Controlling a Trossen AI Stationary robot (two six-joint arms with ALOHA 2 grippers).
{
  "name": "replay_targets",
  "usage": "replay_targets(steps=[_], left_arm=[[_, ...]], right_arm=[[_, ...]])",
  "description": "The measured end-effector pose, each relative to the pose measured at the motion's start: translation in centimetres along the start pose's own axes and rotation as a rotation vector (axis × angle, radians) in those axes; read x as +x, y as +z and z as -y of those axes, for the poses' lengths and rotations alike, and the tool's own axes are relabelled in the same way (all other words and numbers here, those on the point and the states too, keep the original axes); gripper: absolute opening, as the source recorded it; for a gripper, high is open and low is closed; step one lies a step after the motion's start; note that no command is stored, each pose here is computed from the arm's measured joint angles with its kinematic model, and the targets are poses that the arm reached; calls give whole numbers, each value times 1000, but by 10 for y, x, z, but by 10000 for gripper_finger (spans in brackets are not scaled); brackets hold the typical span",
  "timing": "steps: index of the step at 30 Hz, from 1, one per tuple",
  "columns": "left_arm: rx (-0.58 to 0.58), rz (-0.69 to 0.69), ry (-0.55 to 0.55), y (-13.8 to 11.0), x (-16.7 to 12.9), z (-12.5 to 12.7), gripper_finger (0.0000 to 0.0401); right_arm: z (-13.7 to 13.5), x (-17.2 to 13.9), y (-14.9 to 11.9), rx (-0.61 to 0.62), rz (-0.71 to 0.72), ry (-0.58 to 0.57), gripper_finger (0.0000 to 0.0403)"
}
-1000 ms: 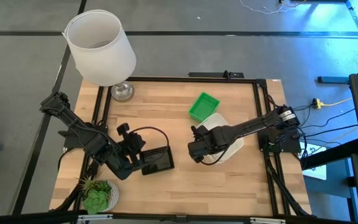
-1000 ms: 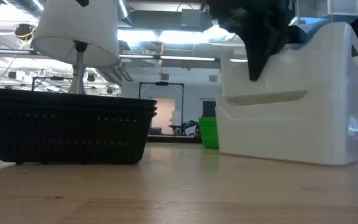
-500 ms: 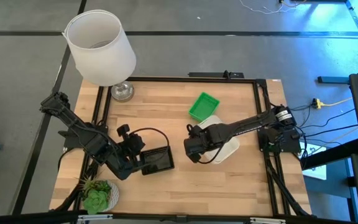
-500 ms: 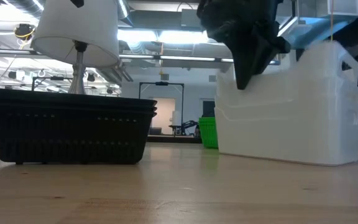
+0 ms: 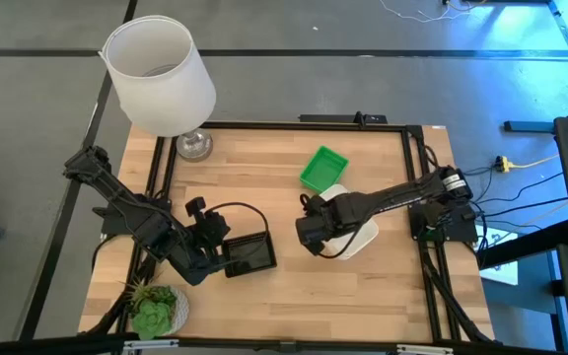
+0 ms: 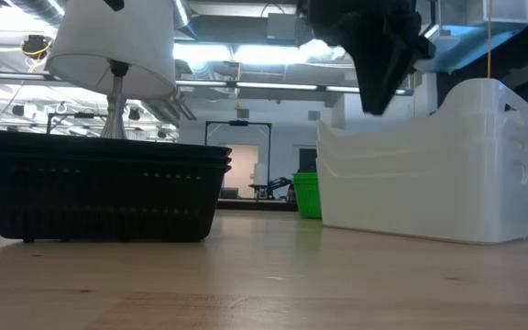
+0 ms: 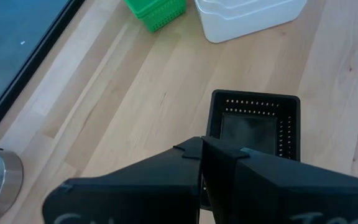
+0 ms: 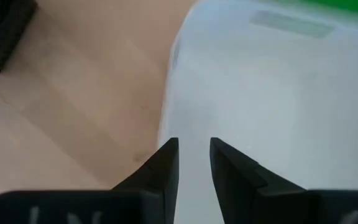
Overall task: Stack baskets by color
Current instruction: Return to Home Position
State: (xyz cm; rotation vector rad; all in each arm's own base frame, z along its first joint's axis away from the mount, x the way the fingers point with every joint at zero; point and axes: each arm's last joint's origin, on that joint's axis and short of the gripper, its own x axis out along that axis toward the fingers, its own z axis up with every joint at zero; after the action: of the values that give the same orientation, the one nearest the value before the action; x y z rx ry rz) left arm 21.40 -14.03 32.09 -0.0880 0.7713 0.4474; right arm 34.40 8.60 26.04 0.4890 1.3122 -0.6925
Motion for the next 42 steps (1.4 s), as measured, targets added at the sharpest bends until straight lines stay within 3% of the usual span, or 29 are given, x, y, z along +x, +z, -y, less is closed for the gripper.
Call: replay_targets(steps=[10, 18, 23, 34, 38, 42], left_arm=[[-10, 9, 3, 0, 0, 0, 0], [-9, 35, 7, -2, -3, 2, 0], [-6, 64, 7, -5, -8, 5, 0], [3, 66, 6, -5, -9, 5, 0], [6, 106, 26, -6, -11, 6, 0], [4, 156, 23, -7, -19, 4, 0]], right_arm=[[-5, -74, -22, -253, 266, -103, 91], [-5, -136, -61, -535, 612, -171, 91], [19, -171, -86, -606, 717, -108, 91], [108, -237, -118, -660, 827, 177, 54], [132, -248, -126, -611, 870, 259, 35], [139, -236, -137, -664, 872, 271, 14]])
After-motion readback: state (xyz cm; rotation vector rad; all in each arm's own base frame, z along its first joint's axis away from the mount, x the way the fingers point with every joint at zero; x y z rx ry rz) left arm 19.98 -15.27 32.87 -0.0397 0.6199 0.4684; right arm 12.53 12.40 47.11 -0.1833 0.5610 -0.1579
